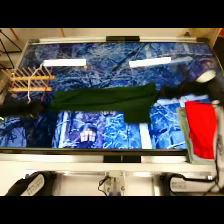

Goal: Fold the shirts.

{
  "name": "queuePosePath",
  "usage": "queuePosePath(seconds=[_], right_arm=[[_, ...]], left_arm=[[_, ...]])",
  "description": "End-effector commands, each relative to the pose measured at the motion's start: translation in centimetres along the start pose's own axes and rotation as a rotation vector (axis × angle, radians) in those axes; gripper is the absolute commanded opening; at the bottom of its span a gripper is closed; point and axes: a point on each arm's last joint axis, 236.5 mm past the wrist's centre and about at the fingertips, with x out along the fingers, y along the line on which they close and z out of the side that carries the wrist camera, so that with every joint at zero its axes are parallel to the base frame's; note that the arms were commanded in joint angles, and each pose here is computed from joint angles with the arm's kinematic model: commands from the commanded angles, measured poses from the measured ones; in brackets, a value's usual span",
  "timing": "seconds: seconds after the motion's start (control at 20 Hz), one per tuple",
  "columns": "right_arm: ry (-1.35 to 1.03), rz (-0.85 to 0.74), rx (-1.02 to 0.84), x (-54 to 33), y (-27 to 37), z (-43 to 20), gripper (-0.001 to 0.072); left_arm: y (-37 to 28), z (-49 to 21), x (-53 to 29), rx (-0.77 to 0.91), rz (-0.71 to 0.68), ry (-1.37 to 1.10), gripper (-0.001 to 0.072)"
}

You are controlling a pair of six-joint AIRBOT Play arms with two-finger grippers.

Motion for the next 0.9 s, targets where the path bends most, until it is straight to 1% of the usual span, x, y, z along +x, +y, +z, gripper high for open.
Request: queuePosePath(seconds=[0.0,0.05,0.15,0.2,0.3,0.4,0.55,0.7,0.85], right_arm=[[-0.406,-0.163,-0.379,-16.7,9.0,6.6,0.007],[-0.598,-0.25,-0.48,-23.9,12.6,7.8,0.007],[-0.957,-0.377,-0.615,-36.8,19.6,6.1,0.007],[-1.113,-0.417,-0.647,-42.0,22.4,3.7,0.0071],[-1.271,-0.474,-0.652,-47.8,25.2,-1.9,0.0071],[-1.299,-0.533,-0.612,-49.9,25.3,-6.4,0.007],[-1.252,-0.598,-0.536,-50.1,23.6,-10.0,0.007],[-1.121,-0.61,-0.5,-47.6,21.7,-10.5,0.007],[-0.865,-0.614,-0.426,-42.6,17.9,-9.8,0.007]], left_arm=[[-11.9,12.7,-17.3,0.358,-0.017,-0.542,0.0033],[-16.2,14.5,-24.4,0.456,-0.014,-0.731,0.0033],[-23.4,13.9,-35.8,0.604,-0.034,-1.004,0.0033],[-25.8,12.5,-39.6,0.65,-0.048,-1.086,0.0033],[-28.8,9.3,-44.6,0.673,-0.091,-1.187,0.0033],[-29.4,6.6,-46.2,0.662,-0.097,-1.204,0.0033],[-27.1,4.7,-44.3,0.609,-0.016,-1.084,0.0033],[-25.1,4.1,-40.8,0.58,0.024,-0.927,0.0033],[-22.4,4.6,-36.7,0.527,0.043,-0.795,0.0033]])
